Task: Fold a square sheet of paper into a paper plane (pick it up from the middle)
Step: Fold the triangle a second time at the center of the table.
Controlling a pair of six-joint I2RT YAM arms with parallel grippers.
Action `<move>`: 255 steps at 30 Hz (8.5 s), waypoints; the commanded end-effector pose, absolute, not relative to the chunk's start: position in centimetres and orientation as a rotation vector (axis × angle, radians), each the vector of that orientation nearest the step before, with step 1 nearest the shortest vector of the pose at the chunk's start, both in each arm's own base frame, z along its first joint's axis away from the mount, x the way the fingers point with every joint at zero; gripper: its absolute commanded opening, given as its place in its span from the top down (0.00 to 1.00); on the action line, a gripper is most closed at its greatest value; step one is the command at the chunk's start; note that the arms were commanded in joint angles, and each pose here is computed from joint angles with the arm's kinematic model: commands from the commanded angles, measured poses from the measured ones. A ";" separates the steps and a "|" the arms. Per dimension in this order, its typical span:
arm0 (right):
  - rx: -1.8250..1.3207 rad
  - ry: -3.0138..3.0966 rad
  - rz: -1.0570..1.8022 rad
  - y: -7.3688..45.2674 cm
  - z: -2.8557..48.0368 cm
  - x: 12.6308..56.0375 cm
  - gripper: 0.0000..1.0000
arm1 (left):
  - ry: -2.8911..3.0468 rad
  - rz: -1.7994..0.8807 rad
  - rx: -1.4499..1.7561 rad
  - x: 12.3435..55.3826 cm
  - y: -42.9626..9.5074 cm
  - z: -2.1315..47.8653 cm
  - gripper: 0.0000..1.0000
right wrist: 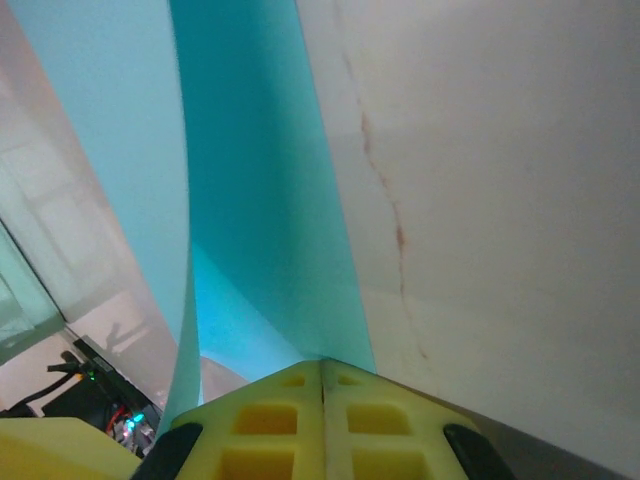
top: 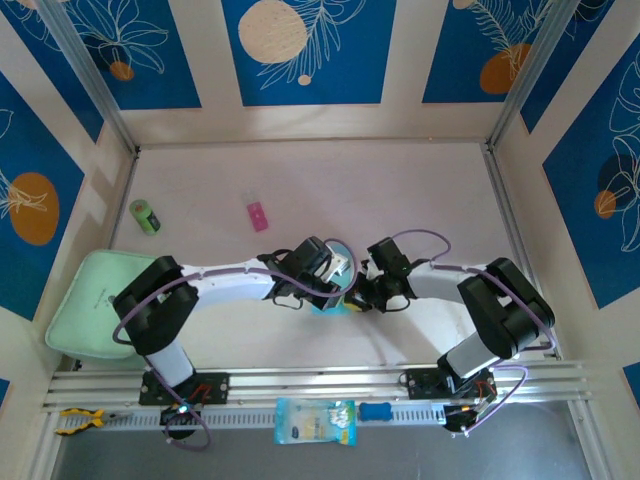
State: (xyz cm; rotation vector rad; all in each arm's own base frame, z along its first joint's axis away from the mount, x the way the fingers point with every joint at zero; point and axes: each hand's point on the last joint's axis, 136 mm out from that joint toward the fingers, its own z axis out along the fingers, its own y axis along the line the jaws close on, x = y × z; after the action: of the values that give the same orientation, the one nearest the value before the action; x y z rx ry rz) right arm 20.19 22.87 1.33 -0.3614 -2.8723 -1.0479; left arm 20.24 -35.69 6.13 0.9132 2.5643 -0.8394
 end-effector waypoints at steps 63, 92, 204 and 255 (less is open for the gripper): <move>-0.550 -2.892 -0.898 20.9 -0.2 19.8 0.96 | 2.651 -0.647 0.787 25.5 -33.4 3.9 0.97; -0.538 -2.890 -0.869 20.9 -0.4 19.4 0.96 | 2.735 -0.505 0.722 26.0 -31.9 2.4 0.95; -0.543 -2.896 -0.876 20.4 -0.7 19.6 0.98 | 2.711 -0.486 0.762 26.6 -32.4 2.3 0.96; -0.452 -2.818 -1.427 26.8 4.6 25.1 0.99 | 2.763 -0.467 0.746 25.9 -31.7 0.7 1.00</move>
State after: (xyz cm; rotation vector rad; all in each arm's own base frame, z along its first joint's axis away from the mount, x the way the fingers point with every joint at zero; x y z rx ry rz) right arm 24.90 25.91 4.14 -0.4768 -2.8422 -1.3892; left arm 26.12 -32.70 2.17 0.7449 2.7173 -0.5183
